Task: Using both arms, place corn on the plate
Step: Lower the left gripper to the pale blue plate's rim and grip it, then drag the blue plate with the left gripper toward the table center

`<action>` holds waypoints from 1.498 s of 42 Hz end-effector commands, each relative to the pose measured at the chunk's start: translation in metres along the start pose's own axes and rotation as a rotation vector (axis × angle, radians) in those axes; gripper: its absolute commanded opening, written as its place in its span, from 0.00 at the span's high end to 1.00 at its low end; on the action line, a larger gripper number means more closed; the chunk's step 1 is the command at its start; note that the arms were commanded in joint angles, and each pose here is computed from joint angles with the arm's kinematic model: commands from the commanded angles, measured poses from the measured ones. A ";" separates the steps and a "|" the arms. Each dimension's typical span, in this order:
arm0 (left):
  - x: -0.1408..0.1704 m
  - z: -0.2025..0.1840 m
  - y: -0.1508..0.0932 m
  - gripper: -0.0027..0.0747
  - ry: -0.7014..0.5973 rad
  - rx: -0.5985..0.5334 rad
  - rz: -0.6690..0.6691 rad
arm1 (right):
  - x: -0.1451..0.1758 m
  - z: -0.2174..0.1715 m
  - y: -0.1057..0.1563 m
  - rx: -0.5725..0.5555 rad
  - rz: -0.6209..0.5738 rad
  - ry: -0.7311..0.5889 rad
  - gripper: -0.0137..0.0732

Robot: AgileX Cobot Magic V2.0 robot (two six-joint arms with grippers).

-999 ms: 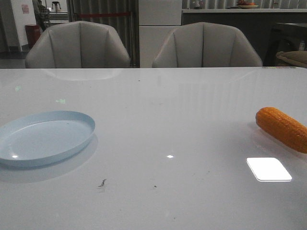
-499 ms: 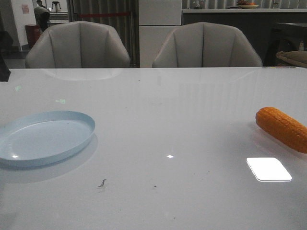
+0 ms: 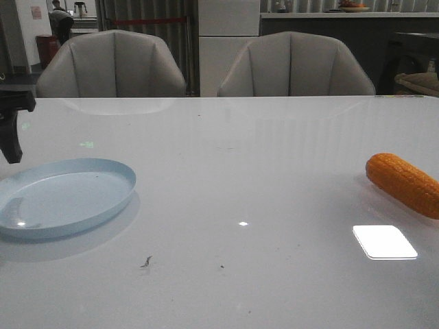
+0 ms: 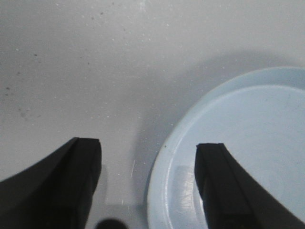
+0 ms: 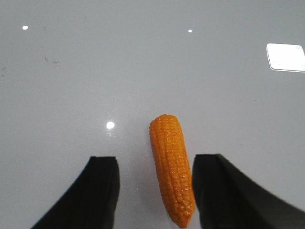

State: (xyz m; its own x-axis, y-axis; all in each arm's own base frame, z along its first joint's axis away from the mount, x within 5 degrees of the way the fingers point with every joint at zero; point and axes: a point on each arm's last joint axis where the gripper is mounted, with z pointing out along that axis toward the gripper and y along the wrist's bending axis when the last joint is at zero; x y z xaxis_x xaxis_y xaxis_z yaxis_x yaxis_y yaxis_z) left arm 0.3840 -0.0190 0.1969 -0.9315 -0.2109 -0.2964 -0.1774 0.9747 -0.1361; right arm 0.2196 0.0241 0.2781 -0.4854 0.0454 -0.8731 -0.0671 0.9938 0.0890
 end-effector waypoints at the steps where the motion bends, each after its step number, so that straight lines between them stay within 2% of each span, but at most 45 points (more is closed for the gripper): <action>1: -0.009 -0.019 -0.011 0.35 -0.076 0.038 0.013 | -0.019 -0.006 0.001 -0.003 -0.001 -0.115 0.32; 12: -0.005 0.003 -0.009 0.35 0.003 0.024 0.005 | -0.019 -0.006 0.001 -0.003 -0.001 -0.115 0.32; 15: -0.003 0.006 -0.009 0.38 0.022 0.029 -0.004 | -0.019 -0.006 0.001 -0.003 -0.001 -0.115 0.32; 19: -0.003 0.006 -0.009 0.50 0.027 0.032 -0.008 | -0.019 -0.006 0.001 -0.003 -0.001 -0.115 0.32; 27: 0.000 0.009 -0.009 0.86 0.061 0.027 -0.010 | -0.019 -0.006 0.001 -0.003 -0.001 -0.115 0.32; 34: 0.004 0.018 -0.008 0.84 0.110 0.017 -0.011 | -0.019 -0.006 0.001 -0.003 -0.001 -0.115 0.32; 43: -0.006 0.008 -0.011 0.84 0.099 0.024 -0.006 | -0.019 -0.006 0.001 -0.003 -0.001 -0.115 0.32; 55: -0.048 -0.049 -0.027 0.84 0.011 0.061 0.022 | -0.019 -0.006 0.001 -0.003 -0.001 -0.112 0.32; 63: -0.064 -0.089 -0.043 0.84 -0.034 0.126 0.036 | -0.019 -0.006 0.001 -0.003 -0.001 -0.112 0.32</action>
State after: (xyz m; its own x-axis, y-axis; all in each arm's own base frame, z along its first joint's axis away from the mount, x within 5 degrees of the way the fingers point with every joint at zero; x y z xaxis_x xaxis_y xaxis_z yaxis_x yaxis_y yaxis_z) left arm 0.4286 -0.0319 0.2593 -0.9512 -0.1791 -0.2513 -0.1354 0.9740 -0.1816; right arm 0.2194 0.0241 0.2778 -0.4887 0.0451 -0.8713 -0.0670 0.9938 0.0890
